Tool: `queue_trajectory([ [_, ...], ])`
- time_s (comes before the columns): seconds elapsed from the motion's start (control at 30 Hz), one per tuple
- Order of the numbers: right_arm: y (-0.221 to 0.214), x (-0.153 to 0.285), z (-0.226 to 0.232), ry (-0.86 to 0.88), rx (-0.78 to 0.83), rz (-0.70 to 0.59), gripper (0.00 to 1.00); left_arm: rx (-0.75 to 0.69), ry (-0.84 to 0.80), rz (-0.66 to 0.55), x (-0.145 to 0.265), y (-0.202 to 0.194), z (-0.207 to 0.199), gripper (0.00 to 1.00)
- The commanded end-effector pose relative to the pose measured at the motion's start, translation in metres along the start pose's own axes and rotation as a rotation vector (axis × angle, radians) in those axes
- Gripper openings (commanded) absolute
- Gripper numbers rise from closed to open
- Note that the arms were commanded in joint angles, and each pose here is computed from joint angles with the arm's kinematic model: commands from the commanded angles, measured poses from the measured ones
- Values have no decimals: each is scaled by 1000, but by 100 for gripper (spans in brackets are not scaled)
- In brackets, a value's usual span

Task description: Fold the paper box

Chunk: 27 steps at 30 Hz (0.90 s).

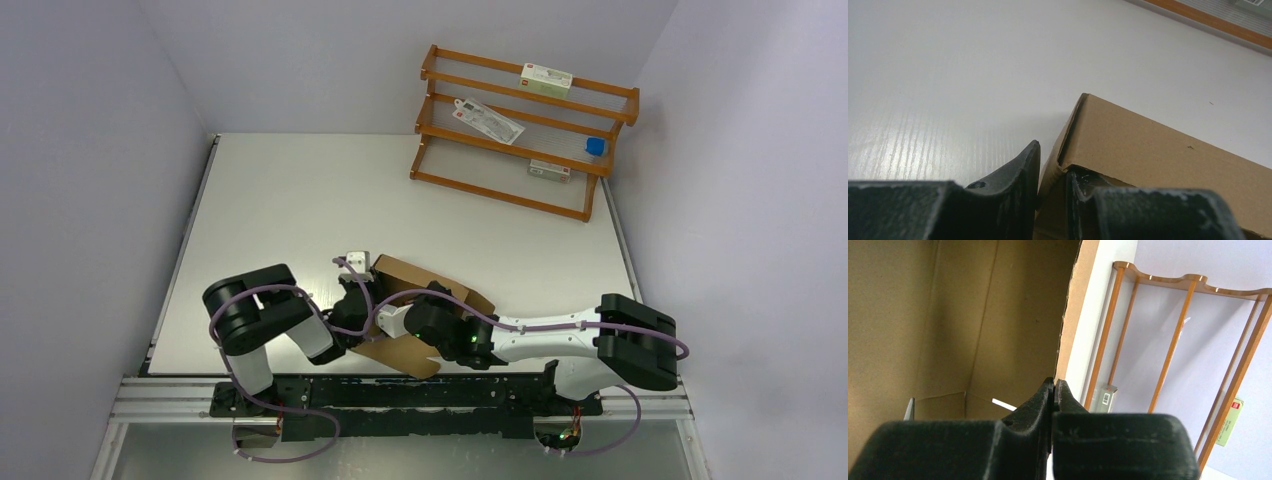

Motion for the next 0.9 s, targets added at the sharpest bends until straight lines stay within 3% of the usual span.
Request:
queue_trajectory([
  [0.0, 0, 2, 17, 83, 44, -5, 0, -65, 231, -58, -2, -8, 37, 26],
  [0.33, 5, -2, 18, 69, 88, 6, 0, -65, 239, -44, -2, -13, 39, 25],
  [0.87, 1, 0, 11, 13, 63, 0, 4, -3, 90, -58, 26, 14, 47, 54],
])
Point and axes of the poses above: each gripper's point midway between its finger pads, its own x axis back along the fingers, its own z axis along the line the jaws close on, y = z × x, the point moved 9 cm from there along x, back along the fingers, and after that the axes turned 10 degrees about x, right-handed, at the moved point
